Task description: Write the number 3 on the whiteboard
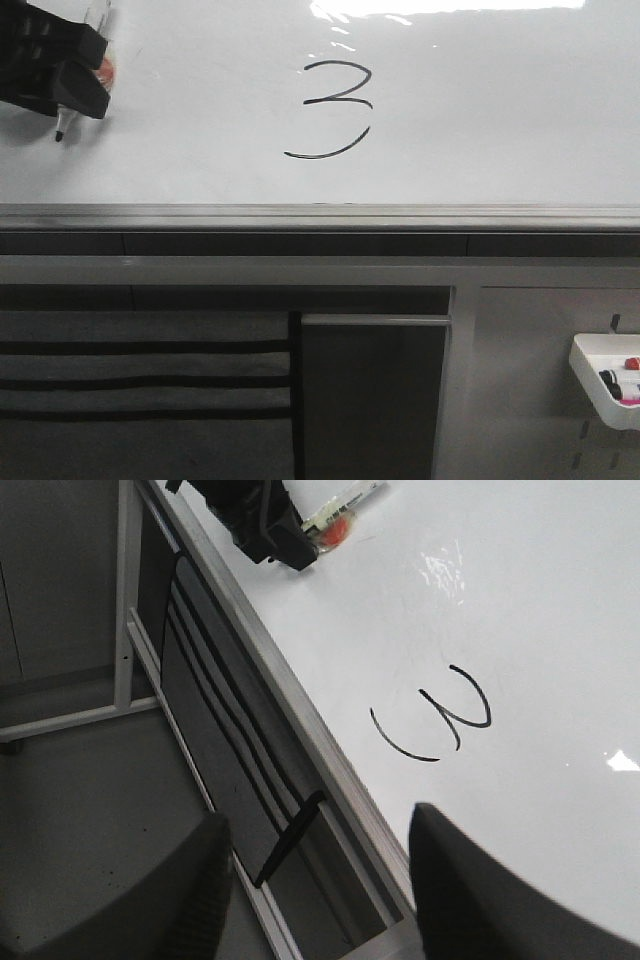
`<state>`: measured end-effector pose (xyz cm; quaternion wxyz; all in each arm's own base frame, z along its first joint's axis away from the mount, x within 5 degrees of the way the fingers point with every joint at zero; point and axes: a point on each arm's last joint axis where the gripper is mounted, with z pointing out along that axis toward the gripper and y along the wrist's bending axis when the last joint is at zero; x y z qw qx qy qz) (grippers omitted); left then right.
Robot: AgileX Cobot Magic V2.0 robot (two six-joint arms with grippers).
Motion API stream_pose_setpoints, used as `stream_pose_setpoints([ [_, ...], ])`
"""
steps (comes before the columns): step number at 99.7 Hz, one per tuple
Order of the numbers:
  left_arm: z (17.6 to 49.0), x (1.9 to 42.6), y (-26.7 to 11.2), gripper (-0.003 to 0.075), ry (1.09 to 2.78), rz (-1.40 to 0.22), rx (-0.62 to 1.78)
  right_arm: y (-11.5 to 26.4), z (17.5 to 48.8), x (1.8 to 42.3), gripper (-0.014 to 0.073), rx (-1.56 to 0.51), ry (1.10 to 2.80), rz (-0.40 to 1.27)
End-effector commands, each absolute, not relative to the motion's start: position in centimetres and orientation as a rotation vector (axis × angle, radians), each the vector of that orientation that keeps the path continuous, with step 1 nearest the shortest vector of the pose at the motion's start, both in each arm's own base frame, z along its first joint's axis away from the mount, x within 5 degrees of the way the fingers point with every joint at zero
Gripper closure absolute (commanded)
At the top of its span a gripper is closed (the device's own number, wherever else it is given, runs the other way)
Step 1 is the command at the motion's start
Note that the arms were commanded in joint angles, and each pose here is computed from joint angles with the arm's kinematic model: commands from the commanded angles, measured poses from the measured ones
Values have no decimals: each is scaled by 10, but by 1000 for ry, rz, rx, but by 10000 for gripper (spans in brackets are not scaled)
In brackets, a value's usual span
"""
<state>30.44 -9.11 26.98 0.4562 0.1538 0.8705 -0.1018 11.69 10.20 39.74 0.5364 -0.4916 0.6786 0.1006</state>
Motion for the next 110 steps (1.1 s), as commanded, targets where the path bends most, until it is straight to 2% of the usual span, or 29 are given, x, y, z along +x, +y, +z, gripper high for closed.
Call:
stream_pose_setpoints([
  [1, 289, 305, -91, 350, 2067, -251, 336, 100, 411, 117, 243, -1102, 1552, 234],
  [25, 290, 296, -92, 350, 2111, -224, 491, 100, 411, 117, 243, -1102, 1552, 234],
  [41, 314, 279, -89, 350, 2053, -249, 486, 100, 411, 117, 243, -1102, 1552, 234],
  [72, 373, 209, -78, 350, 1918, -302, 573, 100, 405, 114, 244, -1154, 1605, 250],
  [89, 387, 165, -74, 350, 1923, -358, 672, 99, 399, 110, 244, -1168, 1700, 302],
  [110, 394, 138, -70, 350, 1919, -384, 730, 99, 401, 111, 245, -1033, 1768, 387],
])
